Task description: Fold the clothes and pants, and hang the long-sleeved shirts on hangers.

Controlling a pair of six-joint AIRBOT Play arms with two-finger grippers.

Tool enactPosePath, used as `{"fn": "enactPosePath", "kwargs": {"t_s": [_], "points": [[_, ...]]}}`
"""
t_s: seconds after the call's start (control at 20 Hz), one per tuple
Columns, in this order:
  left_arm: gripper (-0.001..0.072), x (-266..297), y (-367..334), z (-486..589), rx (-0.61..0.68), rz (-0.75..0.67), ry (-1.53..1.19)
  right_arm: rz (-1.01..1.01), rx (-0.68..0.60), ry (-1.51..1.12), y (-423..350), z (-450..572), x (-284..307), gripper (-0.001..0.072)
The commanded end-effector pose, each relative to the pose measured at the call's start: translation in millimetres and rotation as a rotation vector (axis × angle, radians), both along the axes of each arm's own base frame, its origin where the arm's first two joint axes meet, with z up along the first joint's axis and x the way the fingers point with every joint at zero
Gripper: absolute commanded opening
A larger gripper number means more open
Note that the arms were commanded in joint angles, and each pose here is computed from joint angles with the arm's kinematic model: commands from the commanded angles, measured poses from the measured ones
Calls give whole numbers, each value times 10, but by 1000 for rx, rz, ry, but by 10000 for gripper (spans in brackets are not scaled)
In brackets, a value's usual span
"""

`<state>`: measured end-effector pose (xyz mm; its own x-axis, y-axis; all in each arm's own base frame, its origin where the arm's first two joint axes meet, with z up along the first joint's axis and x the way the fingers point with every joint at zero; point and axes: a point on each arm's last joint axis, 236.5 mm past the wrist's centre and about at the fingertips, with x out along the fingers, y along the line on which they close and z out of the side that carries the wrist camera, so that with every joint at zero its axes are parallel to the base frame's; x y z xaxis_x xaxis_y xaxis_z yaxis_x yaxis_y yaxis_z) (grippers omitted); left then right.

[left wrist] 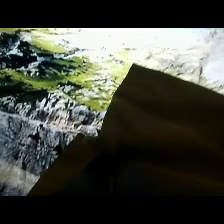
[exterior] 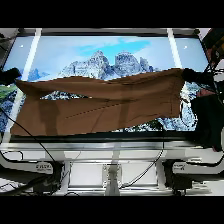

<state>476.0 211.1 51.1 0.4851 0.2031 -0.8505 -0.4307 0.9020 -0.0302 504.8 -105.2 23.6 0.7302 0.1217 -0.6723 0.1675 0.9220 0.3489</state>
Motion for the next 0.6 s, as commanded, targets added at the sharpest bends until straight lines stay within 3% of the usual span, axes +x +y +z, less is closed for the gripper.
{"fn": "enactPosePath", "kwargs": {"t_s": [0.0,0.1,0.2,0.35,0.55], "points": [[19,645,-73,530,-48,24,-371,12,-4,-1,73,-10,27,32],[18,977,-157,1126,-121,68,-638,11,-6,-14,108,12,63,32],[18,1050,-232,1378,-68,22,-684,17,-3,-16,150,17,74,32],[18,813,-318,1014,114,-172,-425,34,4,-8,225,6,67,32],[17,85,-127,-134,143,-206,25,48,11,6,267,-18,42,32]]}}
